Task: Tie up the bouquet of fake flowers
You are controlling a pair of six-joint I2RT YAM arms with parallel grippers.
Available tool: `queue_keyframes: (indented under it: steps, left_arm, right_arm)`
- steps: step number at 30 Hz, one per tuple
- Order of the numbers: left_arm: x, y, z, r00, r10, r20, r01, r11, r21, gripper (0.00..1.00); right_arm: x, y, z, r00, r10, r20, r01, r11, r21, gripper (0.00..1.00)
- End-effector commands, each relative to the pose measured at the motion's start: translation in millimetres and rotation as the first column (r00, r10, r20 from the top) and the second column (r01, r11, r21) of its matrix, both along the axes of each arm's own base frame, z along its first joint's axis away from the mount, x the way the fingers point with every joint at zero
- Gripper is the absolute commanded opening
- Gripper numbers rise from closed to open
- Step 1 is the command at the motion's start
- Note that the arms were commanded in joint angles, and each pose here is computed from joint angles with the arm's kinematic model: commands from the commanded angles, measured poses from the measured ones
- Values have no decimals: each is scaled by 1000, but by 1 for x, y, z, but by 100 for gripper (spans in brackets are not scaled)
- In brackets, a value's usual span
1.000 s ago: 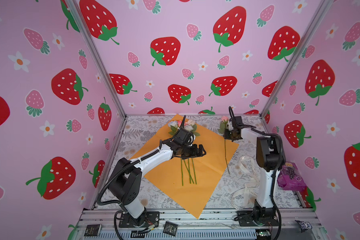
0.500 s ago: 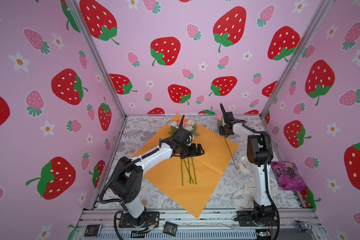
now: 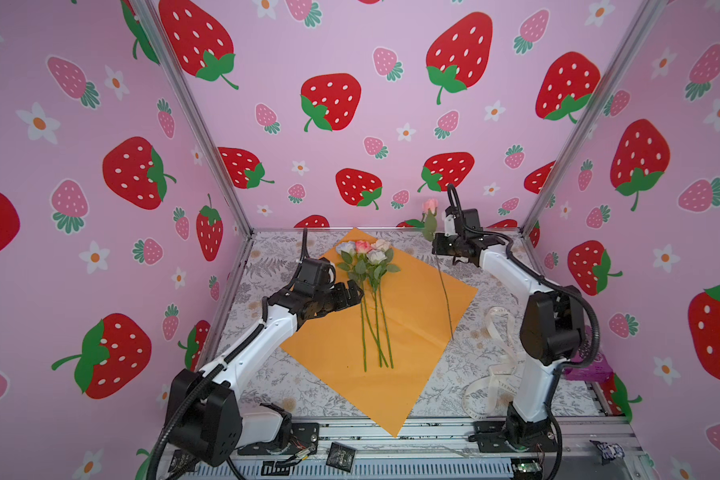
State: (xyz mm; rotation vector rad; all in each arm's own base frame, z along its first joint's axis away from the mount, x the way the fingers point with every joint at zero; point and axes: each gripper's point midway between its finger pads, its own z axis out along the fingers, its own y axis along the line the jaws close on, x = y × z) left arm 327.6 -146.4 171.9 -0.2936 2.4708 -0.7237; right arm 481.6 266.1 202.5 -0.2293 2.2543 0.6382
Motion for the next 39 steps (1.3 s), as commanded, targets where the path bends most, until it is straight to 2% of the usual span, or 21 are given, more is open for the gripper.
queue_keyframes:
  steps: [1,5,9,13,16,23,25,32,34,36,38,39]
  left_arm:
    - [-10,37,-9,992,120,-46,-121,993,-15,99]
    - [-20,60,-11,984,167,-56,-168,986,-7,99]
    - [-28,66,-11,983,171,-62,-172,985,-16,99]
    - [-33,66,-14,984,168,-65,-170,985,-23,99]
    - [-33,64,-17,985,160,-71,-163,986,-40,99]
    - [-33,58,-19,987,136,-84,-142,988,-61,99]
    - [-33,58,-20,988,131,-85,-136,989,-64,99]
    - [-34,61,-22,987,137,-86,-141,989,-43,99]
    - [-33,58,-20,988,127,-86,-132,990,-52,99]
    - [-33,57,-20,989,121,-88,-126,990,-57,99]
    - [-34,56,-20,989,119,-90,-125,990,-61,99]
    - [-34,56,-21,989,116,-93,-123,990,-66,99]
  right_arm:
    - [-34,82,-14,990,115,-83,-91,964,250,0]
    - [-60,149,-29,977,181,-112,-141,944,297,0]
    - [-67,173,-55,975,137,-176,-81,953,292,0]
    - [-68,179,-87,965,98,-243,-23,956,294,0]
    - [-66,185,-101,958,115,-264,-33,955,296,0]
    - [-38,183,-108,974,69,-214,-31,984,177,2]
    - [-34,184,-114,968,77,-241,-30,981,192,1]
    - [-47,188,-136,953,36,-301,11,988,153,2]
    - [-46,185,-137,955,22,-295,21,990,141,6]
    - [-43,182,-133,958,0,-285,39,991,129,20]
    - [-40,180,-122,966,-5,-260,40,991,129,29]
    - [-39,180,-115,968,0,-249,35,990,136,29]
